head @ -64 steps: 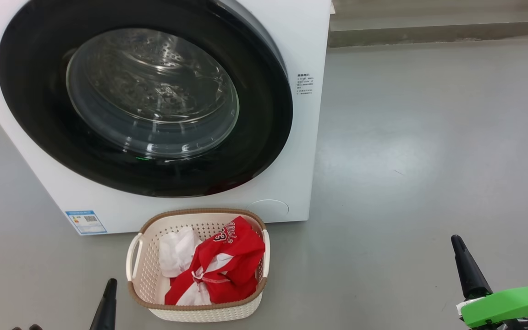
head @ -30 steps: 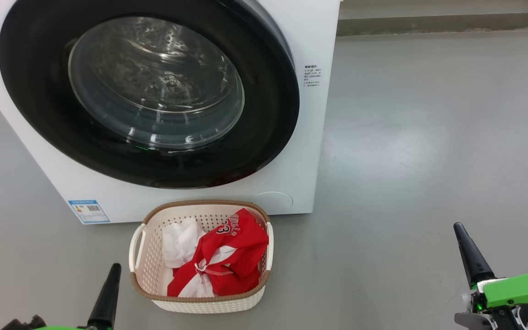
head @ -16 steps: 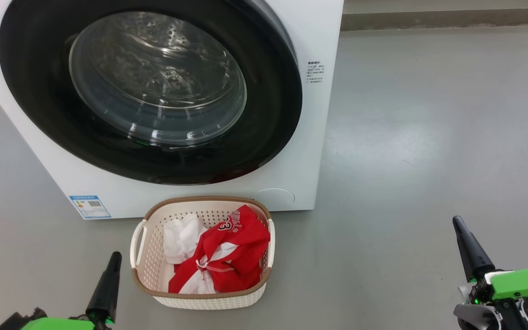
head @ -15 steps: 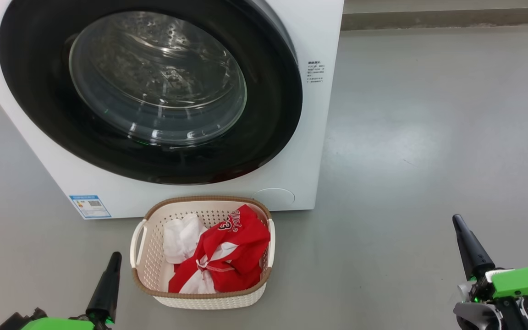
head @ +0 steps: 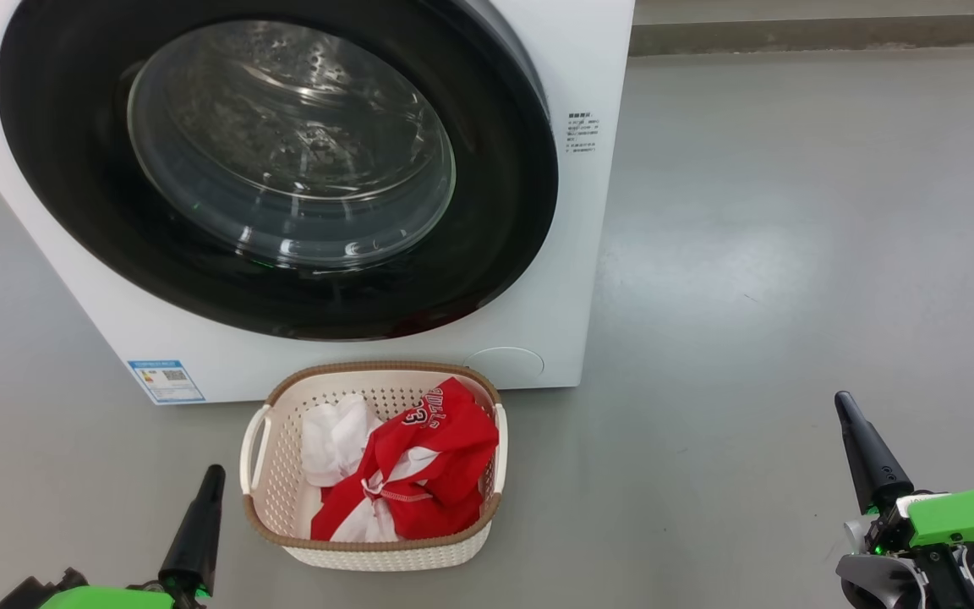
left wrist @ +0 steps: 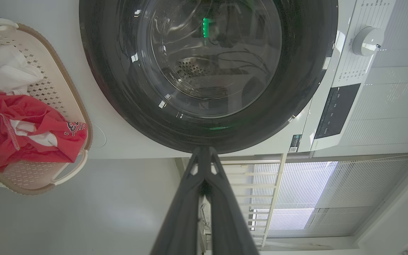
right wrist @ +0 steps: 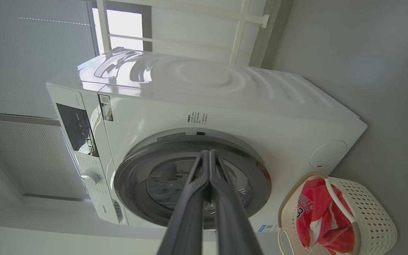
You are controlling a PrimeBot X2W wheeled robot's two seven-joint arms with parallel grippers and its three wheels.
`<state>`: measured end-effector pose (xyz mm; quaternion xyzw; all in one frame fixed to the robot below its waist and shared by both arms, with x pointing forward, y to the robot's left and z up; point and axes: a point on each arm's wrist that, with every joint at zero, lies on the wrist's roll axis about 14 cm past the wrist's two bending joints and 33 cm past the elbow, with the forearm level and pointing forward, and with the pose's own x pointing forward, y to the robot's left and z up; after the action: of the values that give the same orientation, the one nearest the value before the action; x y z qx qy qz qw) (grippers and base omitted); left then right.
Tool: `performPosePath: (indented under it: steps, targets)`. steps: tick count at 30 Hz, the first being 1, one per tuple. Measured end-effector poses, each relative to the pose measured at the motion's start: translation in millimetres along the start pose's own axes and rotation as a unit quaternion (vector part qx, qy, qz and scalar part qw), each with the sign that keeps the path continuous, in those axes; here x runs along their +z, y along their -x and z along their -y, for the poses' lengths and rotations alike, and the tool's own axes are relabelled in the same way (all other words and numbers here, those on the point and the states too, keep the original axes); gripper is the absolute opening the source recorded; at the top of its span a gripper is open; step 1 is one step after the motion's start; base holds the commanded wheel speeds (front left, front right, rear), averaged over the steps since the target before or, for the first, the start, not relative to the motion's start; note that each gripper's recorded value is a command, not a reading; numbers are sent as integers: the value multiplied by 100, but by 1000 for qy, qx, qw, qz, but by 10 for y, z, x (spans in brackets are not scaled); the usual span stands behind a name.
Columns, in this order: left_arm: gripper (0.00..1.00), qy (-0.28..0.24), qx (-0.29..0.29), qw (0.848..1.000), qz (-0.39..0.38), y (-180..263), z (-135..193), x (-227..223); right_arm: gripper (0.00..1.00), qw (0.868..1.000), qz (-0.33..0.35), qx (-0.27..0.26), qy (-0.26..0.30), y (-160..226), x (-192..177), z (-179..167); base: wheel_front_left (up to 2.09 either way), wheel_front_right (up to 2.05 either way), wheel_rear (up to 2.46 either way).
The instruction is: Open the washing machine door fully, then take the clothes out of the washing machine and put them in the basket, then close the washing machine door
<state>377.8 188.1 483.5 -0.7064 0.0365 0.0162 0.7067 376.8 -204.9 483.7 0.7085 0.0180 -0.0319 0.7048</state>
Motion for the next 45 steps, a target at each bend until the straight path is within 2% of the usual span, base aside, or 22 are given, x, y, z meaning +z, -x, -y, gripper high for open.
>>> performPosePath:
  steps: [45]
  targets:
    - [0, 0, 0, 1000, 0, 0, 0, 0, 0, 1000, 1, 0, -1, 0, -1, 1, 0, 0, 0]
